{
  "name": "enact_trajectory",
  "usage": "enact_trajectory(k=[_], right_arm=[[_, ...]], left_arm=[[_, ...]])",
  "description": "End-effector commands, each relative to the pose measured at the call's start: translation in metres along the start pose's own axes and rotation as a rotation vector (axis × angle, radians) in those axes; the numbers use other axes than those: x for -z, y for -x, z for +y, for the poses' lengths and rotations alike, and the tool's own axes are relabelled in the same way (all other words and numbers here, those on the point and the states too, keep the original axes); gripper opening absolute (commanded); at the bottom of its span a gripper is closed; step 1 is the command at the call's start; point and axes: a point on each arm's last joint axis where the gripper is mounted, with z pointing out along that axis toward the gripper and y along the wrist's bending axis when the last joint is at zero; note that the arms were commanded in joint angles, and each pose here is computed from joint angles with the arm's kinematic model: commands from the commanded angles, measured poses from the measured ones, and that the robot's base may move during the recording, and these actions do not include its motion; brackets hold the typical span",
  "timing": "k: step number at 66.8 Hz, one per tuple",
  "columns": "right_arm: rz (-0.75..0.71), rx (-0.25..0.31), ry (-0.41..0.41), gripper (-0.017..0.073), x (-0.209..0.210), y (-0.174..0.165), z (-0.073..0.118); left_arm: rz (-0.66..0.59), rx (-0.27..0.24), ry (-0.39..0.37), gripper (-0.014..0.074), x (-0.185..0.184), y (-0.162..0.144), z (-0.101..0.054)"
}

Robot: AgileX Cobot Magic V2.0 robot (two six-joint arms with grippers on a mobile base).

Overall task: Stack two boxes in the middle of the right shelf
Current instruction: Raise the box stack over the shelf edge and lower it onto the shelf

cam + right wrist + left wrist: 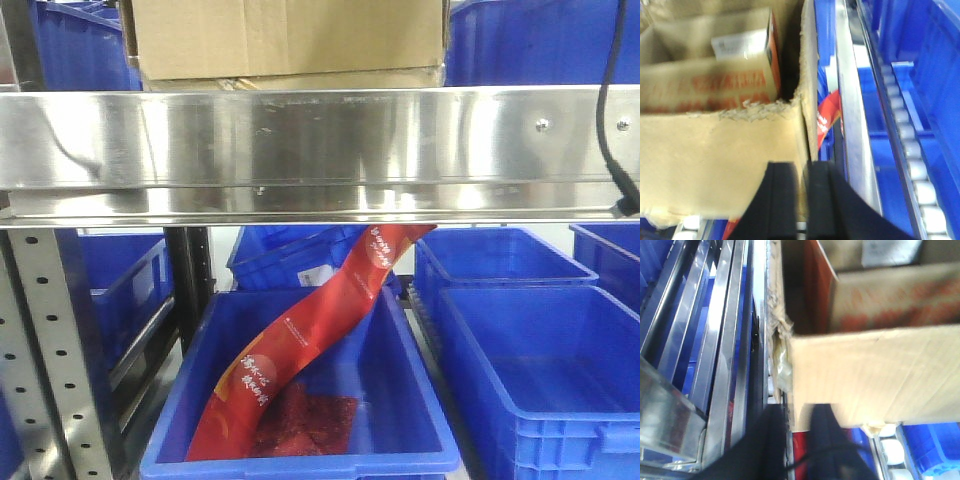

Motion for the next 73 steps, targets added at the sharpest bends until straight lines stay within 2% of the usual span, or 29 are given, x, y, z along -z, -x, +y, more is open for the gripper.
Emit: enact_trajectory(k=[1,11,26,36,42,57,73], right_arm=[[-0.007,0.0,-0.001,-0.0166,0.01,0.004,-0.002],[0.003,0.005,0.001,-0.0169,0.015,-0.003,-0.005],[-0.145,0.025,0.101,-0.0169,0.033,-0.021,-0.009],[-0.234,0.098,0.125,-0.0169,0.05,-0.045,-0.019],[-0.281,0.12,0.159,-0.0169,0.059,-0.061,-0.024],[-0.432,0.137,0.318,-0.0169,0.077,-0.117,-0.033],[-0.421,0.142,0.346,-0.0169,0.095,-0.171,-0.051]], left_arm=[[-0.013,0.015,-0.011,-0.0109,0.016,0.002,0.001],[-0.053,0.025,-0.048,-0.0109,0.031,0.002,0.001],[-0.16,0.022,-0.122,-0.0109,0.041,-0.02,0.003],[-0.271,0.043,-0.203,-0.0109,0.048,-0.055,0.005],[-0.322,0.046,-0.229,-0.0109,0.053,-0.078,0.01],[-0.433,0.039,-0.269,-0.0109,0.068,-0.137,0.022],[-0.505,0.04,-0.294,-0.0109,0.094,-0.197,0.038]])
